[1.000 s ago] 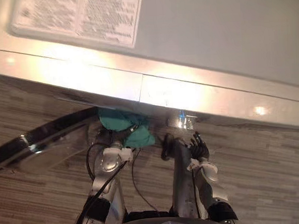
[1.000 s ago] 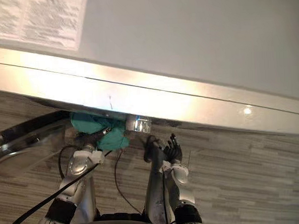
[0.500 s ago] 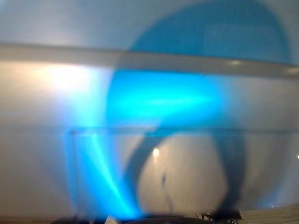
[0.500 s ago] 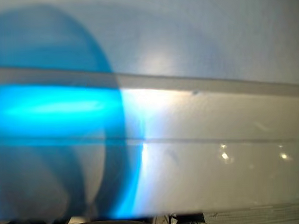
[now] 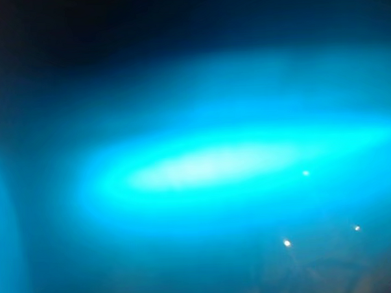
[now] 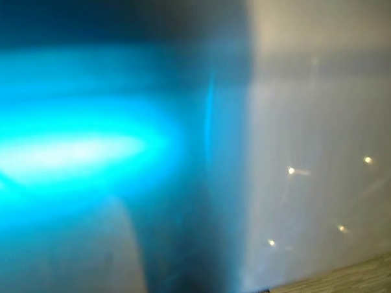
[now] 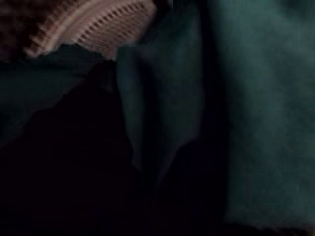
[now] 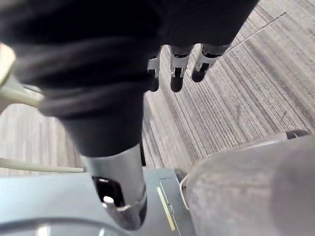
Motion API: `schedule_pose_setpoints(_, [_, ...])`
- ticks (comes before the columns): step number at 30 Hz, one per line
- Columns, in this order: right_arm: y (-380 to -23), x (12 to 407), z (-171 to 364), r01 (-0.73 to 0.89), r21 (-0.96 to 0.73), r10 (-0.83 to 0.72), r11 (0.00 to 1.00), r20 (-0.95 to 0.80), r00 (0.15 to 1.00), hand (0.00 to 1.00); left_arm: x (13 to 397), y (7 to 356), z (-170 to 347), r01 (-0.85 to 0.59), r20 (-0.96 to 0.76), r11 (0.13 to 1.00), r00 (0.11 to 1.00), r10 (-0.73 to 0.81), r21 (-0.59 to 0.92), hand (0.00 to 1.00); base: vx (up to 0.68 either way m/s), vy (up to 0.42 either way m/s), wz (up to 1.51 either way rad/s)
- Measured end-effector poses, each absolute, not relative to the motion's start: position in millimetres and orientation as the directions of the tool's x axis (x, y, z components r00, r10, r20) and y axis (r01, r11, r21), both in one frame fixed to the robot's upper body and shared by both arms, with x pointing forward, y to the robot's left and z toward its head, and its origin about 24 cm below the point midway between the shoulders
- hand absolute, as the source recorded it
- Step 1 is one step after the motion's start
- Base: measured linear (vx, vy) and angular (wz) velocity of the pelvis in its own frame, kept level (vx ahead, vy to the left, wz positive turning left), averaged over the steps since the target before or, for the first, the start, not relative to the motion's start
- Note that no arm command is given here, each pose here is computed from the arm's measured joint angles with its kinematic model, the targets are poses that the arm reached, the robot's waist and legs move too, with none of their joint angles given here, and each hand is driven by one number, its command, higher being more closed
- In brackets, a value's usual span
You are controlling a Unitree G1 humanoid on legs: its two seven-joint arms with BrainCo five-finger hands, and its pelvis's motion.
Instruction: Pick up the laundry basket with both hands and put the clothes into the washing machine.
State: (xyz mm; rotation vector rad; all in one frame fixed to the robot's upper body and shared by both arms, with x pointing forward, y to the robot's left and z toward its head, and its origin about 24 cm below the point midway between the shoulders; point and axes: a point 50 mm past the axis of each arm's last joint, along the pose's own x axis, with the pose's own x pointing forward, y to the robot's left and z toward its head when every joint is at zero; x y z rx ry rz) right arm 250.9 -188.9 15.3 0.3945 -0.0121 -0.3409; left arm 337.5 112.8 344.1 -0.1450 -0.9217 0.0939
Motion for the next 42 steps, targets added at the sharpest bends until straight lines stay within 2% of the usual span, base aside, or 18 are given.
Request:
schedule_pose_setpoints(3, [-187.9,251.5,15.8,0.317,0.393,-0.324,0.863,-0.051,0.945,0.00,325.1,90.8,370.9,0.044,0.846,0.992,0.527,0.077,-0.118,1.00,-0.12,0.029,0.04])
schedule_pose_setpoints(6, [-187.3,251.5,14.4,0.317,0.391,-0.319,0.864,-0.061,0.946,0.00,322.9,79.2,376.8,0.056,0.858,0.995,0.513,0.041,-0.081,1.00,-0.06,-0.066,0.17])
schedule_pose_setpoints(7, [-187.3,250.8,13.8,0.317,0.390,-0.319,0.864,-0.062,0.946,0.00,324.0,77.7,378.5,0.040,0.858,0.996,0.512,0.049,-0.080,0.00,-0.02,-0.064,0.10])
schedule_pose_setpoints(15, [-188.5,250.2,11.7,0.305,0.385,-0.307,0.871,-0.060,0.950,0.00,334.2,76.1,373.8,-0.237,0.881,0.960,0.473,-0.018,0.147,0.00,0.00,0.001,-0.02])
schedule_pose_setpoints(21, [-189.4,249.1,6.7,0.313,0.393,-0.307,0.864,-0.080,0.948,0.00,352.5,79.1,369.2,-0.382,0.841,0.877,0.538,-0.044,0.291,0.00,0.00,0.006,-0.01])
schedule_pose_setpoints(23, [-190.2,248.4,4.2,0.322,0.405,-0.311,0.856,-0.095,0.946,0.00,363.6,81.5,359.8,-0.428,0.808,0.833,0.589,-0.036,0.349,0.00,0.00,0.000,0.00])
schedule_pose_setpoints(27, [-190.4,248.2,3.4,0.324,0.414,-0.312,0.851,-0.100,0.945,0.00,385.9,88.9,337.1,-0.399,0.694,0.838,0.720,0.035,0.371,0.00,0.00,0.000,0.01])
schedule_pose_setpoints(31, [-190.7,247.8,1.5,0.332,0.434,-0.314,0.837,-0.115,0.942,0.00,402.3,97.6,299.4,-0.290,0.525,0.919,0.843,0.114,0.266,0.00,0.00,0.003,0.06])
schedule_pose_setpoints(37, [-191.3,247.7,0.8,0.336,0.432,-0.316,0.837,-0.120,0.941,0.00,400.8,89.9,232.1,-0.173,0.364,0.970,0.926,0.101,0.172,0.00,0.00,-0.009,0.10])
schedule_pose_setpoints(42, [-194.6,248.0,2.6,0.337,0.419,-0.320,0.843,-0.112,0.941,0.00,372.3,70.6,198.7,-0.071,0.387,0.995,0.921,0.039,0.068,0.00,0.01,-0.007,0.05])
